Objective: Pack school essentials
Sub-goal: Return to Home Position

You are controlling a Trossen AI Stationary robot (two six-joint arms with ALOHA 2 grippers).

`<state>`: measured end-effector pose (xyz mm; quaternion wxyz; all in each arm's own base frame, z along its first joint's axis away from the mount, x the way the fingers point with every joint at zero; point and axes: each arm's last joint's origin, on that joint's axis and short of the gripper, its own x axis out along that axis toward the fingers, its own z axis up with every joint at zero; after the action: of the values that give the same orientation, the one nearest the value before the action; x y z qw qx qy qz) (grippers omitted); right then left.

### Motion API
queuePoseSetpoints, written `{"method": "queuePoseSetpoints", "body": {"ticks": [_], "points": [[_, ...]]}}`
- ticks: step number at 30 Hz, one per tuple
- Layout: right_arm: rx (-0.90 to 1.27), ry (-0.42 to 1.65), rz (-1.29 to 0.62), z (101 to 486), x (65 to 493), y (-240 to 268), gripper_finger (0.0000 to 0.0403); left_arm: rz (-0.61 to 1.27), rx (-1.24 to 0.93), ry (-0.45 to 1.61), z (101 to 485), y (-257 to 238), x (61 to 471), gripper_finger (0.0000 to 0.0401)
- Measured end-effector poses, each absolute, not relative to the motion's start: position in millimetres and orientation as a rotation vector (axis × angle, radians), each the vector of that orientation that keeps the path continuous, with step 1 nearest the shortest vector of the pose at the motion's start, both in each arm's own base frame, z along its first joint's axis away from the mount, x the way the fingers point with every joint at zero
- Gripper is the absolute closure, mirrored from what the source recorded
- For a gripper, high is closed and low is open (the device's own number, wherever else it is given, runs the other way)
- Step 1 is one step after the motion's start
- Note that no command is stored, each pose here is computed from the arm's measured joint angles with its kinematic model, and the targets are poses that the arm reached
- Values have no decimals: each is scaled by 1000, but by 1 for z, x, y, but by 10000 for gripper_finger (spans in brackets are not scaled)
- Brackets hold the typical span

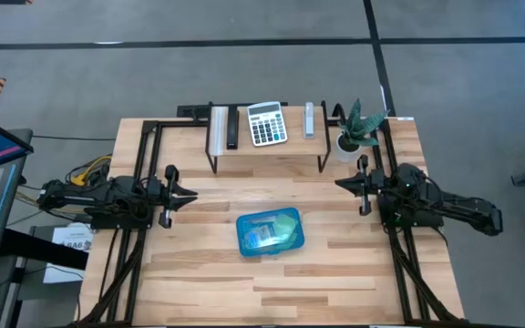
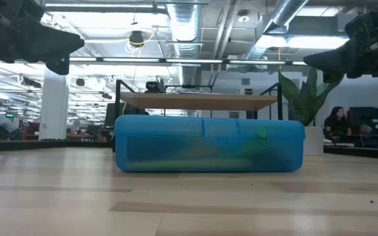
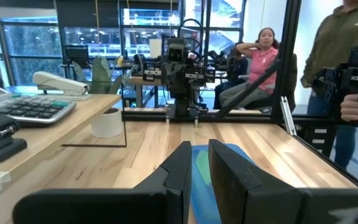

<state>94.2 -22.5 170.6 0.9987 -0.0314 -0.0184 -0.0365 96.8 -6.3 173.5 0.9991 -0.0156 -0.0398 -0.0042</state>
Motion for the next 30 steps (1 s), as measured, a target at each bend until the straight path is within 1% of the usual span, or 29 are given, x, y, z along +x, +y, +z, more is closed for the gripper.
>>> {"method": "queuePoseSetpoints", "body": {"ticks": [6,16,23,30], "points": [[-63,-35,-79,170,94,-23,394,-9,-36,-82,174,-6,97,358],[-50,-17,-172,169,94,-26,382,-19,-28,-101,175,-7,97,358],[-88,-11,-179,169,94,-26,380,52,-32,-91,174,-5,97,358],[-77,-18,-182,169,94,-26,383,53,-34,-88,174,-5,97,358]]}}
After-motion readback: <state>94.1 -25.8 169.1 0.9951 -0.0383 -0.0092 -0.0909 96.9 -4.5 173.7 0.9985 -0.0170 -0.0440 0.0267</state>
